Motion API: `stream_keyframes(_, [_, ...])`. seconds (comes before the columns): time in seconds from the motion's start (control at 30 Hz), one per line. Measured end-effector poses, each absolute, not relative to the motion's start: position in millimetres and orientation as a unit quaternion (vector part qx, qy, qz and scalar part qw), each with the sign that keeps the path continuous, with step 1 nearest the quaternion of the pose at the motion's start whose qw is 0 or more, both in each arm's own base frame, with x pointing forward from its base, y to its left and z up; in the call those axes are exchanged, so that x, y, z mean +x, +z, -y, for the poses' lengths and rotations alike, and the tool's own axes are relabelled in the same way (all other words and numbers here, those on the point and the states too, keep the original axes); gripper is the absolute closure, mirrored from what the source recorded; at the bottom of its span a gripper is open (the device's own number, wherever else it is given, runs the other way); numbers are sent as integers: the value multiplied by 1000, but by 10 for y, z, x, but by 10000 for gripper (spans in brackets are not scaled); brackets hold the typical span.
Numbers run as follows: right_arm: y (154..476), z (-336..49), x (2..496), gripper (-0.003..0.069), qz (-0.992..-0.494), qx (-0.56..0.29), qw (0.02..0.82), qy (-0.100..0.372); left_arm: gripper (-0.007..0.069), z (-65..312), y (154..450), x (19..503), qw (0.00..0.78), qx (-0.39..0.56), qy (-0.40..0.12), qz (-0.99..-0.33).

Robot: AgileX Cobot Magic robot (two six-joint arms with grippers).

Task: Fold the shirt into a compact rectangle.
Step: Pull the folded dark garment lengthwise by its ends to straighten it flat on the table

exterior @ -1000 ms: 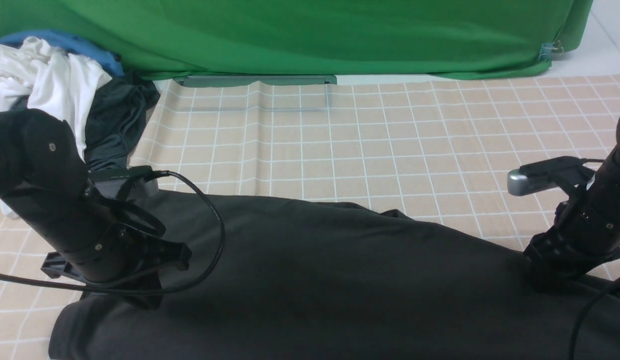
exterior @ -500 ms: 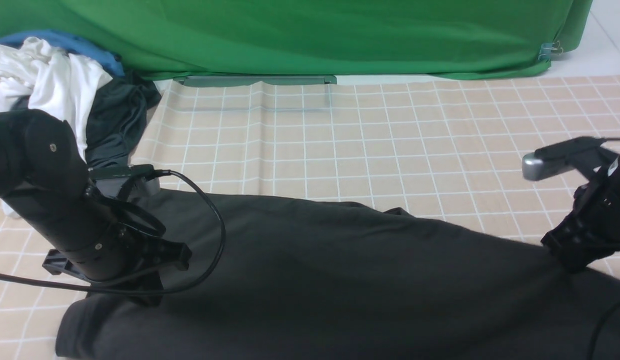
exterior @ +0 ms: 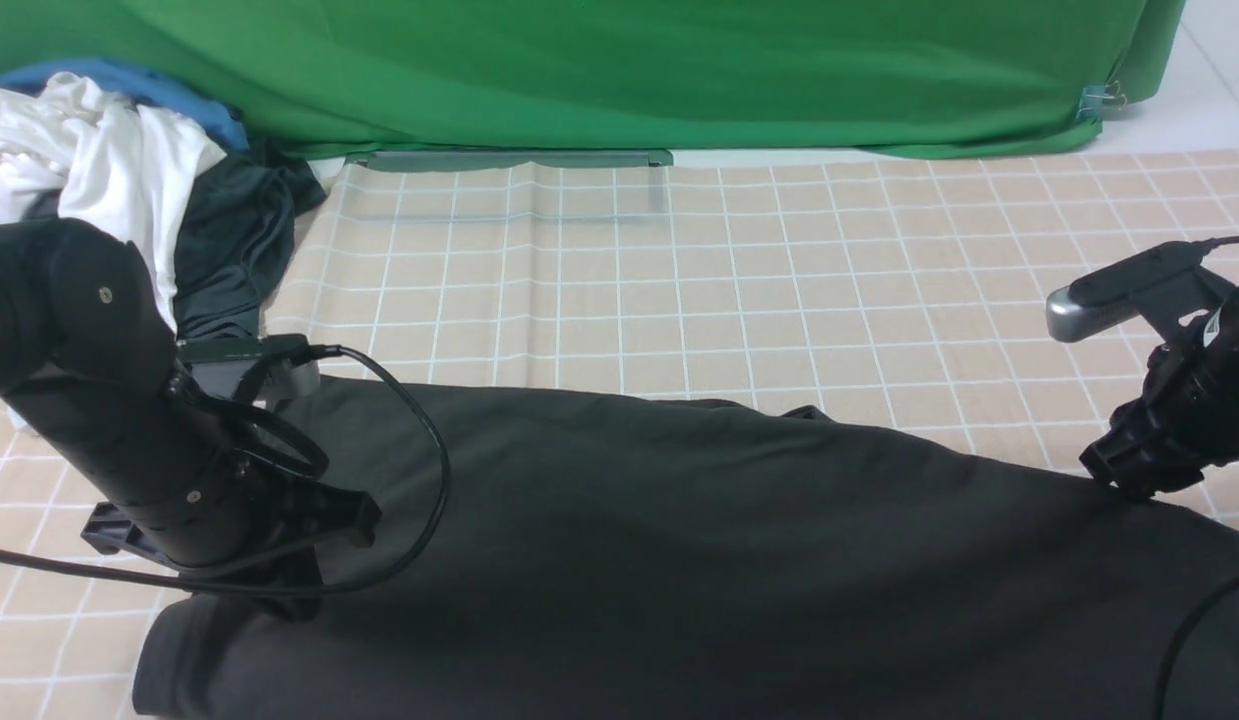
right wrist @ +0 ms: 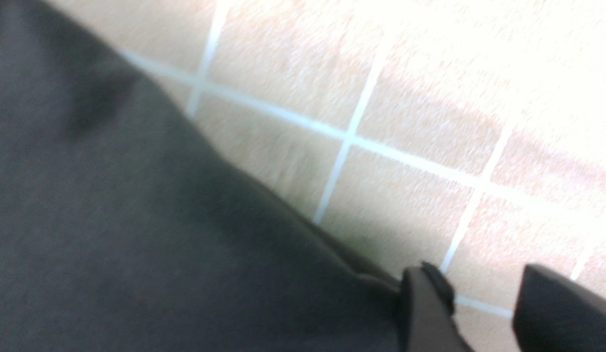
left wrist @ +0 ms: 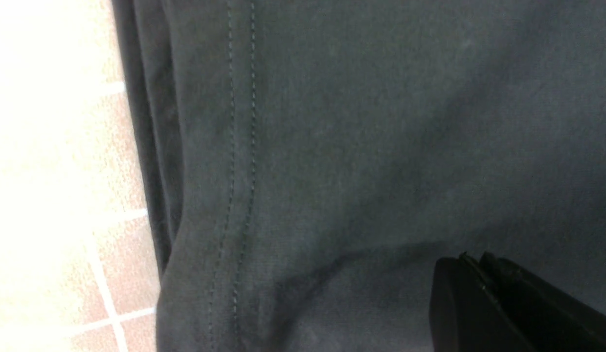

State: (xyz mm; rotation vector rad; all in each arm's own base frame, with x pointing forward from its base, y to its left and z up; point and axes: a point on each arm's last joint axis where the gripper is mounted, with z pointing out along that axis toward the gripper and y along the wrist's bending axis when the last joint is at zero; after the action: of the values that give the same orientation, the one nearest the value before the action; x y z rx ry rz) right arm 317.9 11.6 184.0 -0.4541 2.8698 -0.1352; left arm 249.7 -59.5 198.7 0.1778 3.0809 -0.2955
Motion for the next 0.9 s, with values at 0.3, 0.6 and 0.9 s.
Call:
stream_keyframes(0.3, [2425,-98,2923,610,-986,-91,136,-41,606,620,1993,2516,31,52,-109,-992])
stream_keyframes(0.6, [2132,-138,2734,620,-987,-74,142,-11,606,724,2000,2603,80,45,-138,-986])
stream_keyframes(0.9, [1667,-60,2827,612,-994,-56,80,-54,606,624,1628,2758,54,30,-64,-996])
